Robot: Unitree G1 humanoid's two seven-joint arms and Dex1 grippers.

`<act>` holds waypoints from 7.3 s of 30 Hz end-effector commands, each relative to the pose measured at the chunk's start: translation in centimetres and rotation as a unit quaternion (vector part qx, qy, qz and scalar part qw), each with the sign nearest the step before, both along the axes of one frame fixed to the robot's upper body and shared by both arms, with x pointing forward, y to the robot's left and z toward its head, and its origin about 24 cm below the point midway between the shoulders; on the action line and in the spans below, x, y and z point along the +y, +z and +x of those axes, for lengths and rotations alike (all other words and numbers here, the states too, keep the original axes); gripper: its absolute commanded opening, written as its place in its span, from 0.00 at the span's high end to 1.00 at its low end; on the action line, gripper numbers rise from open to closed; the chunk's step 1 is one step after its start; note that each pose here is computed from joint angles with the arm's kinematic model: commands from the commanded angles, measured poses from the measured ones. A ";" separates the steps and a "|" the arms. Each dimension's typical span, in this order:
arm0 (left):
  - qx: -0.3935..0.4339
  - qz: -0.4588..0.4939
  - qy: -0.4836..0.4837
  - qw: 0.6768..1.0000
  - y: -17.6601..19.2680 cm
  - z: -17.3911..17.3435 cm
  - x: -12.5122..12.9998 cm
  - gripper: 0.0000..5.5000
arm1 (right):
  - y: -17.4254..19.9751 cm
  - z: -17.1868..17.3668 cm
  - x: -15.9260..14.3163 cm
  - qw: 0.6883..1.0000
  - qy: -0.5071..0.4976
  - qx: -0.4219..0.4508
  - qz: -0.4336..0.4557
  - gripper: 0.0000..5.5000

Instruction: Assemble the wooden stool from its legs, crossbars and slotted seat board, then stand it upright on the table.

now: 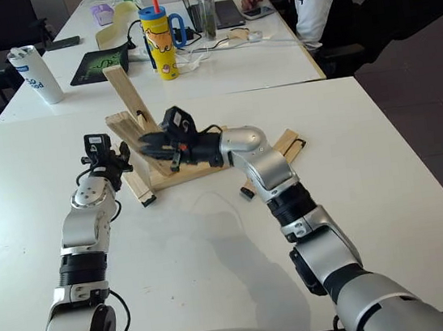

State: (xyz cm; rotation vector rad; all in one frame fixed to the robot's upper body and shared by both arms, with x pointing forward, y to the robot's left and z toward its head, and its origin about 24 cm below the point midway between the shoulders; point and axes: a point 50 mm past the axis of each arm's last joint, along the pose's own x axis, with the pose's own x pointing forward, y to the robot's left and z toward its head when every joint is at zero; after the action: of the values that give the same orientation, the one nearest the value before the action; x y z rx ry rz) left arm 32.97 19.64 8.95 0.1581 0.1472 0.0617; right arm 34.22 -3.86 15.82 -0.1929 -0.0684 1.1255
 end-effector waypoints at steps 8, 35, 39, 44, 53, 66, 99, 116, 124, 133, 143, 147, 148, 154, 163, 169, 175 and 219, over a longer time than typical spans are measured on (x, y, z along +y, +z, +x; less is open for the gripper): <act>0.022 0.022 -0.014 0.999 -1.0 -0.6 -0.5 0.59 | -3.4 6.2 -6.1 0.941 -0.288 -0.004 -0.176 0.82; 0.109 0.071 -0.075 0.989 -2.6 -2.0 0.0 0.59 | -7.9 -4.7 -5.7 0.902 0.254 0.084 -0.338 0.82; 0.111 0.073 -0.070 0.989 -2.7 -2.2 0.2 0.59 | -7.0 -4.4 -5.0 0.935 0.188 0.084 -0.287 0.82; 0.114 0.074 -0.069 0.988 -2.8 -2.5 0.3 0.59 | -4.4 -1.6 -5.7 0.975 0.028 0.067 -0.208 0.82; 0.115 0.075 -0.077 0.987 -2.8 -2.6 -0.1 0.59 | -8.6 3.0 -7.7 0.910 -0.223 0.081 -0.340 0.82; 0.105 0.009 -0.060 0.993 -3.6 -3.3 0.5 0.59 | -7.9 0.9 -7.5 0.938 -0.166 0.171 -0.252 0.82; 0.002 -0.061 -0.022 0.998 -3.6 -7.3 0.1 0.45 | -11.6 -5.4 -12.6 0.788 -0.510 0.344 -0.011 0.35; -0.004 -0.057 -0.033 0.998 -3.3 -6.9 -0.7 0.45 | -13.2 -5.2 -14.8 0.670 -0.633 0.376 -0.089 0.39; -0.008 -0.053 -0.035 0.998 -3.0 -6.9 -0.7 0.45 | -12.5 -5.1 -15.8 0.643 -0.673 0.358 -0.078 0.58; -0.010 -0.051 -0.039 0.998 -2.9 -6.9 -0.8 0.45 | -8.5 -3.6 -17.5 0.632 -0.740 0.227 -0.047 0.75; -0.038 -0.250 -0.119 0.960 -0.8 -7.7 -1.7 0.45 | 2.4 -0.5 -12.7 0.860 -0.497 -0.094 0.060 0.75; -0.063 -0.476 -0.258 0.839 2.0 -10.0 -4.0 0.41 | 3.9 -2.0 -11.7 0.940 -0.301 -0.147 0.062 0.75; -0.076 -0.504 -0.260 0.820 2.5 -10.1 -4.0 0.41 | 3.5 -2.8 -11.0 0.957 -0.245 -0.149 0.044 0.75; -0.109 -0.588 -0.272 0.754 5.1 -9.6 -4.6 0.41 | 1.0 -6.3 -9.0 0.992 -0.053 -0.115 -0.017 0.75; -0.100 -0.596 -0.288 0.743 6.4 -9.5 -5.3 0.41 | 0.4 -7.6 -7.8 0.991 0.002 -0.127 -0.038 0.75; -0.114 -0.593 -0.295 0.741 7.0 -9.4 -5.1 0.43 | -0.1 -7.9 -7.5 0.992 0.006 -0.121 -0.039 0.75; -0.127 -0.593 -0.288 0.741 7.2 -9.3 -4.7 0.59 | -0.4 -7.9 -7.7 0.993 0.001 -0.112 -0.039 0.75; -0.139 -0.428 0.075 0.890 2.5 -5.3 6.6 0.92 | -1.2 -2.6 -10.9 0.959 -0.280 -0.028 0.040 0.61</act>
State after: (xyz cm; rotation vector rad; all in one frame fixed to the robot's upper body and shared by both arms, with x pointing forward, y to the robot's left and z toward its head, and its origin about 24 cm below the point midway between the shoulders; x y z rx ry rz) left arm 26.33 26.61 12.06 -0.7418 -0.1192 0.0896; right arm 31.60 -15.16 15.52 -0.1080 -0.1283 0.5601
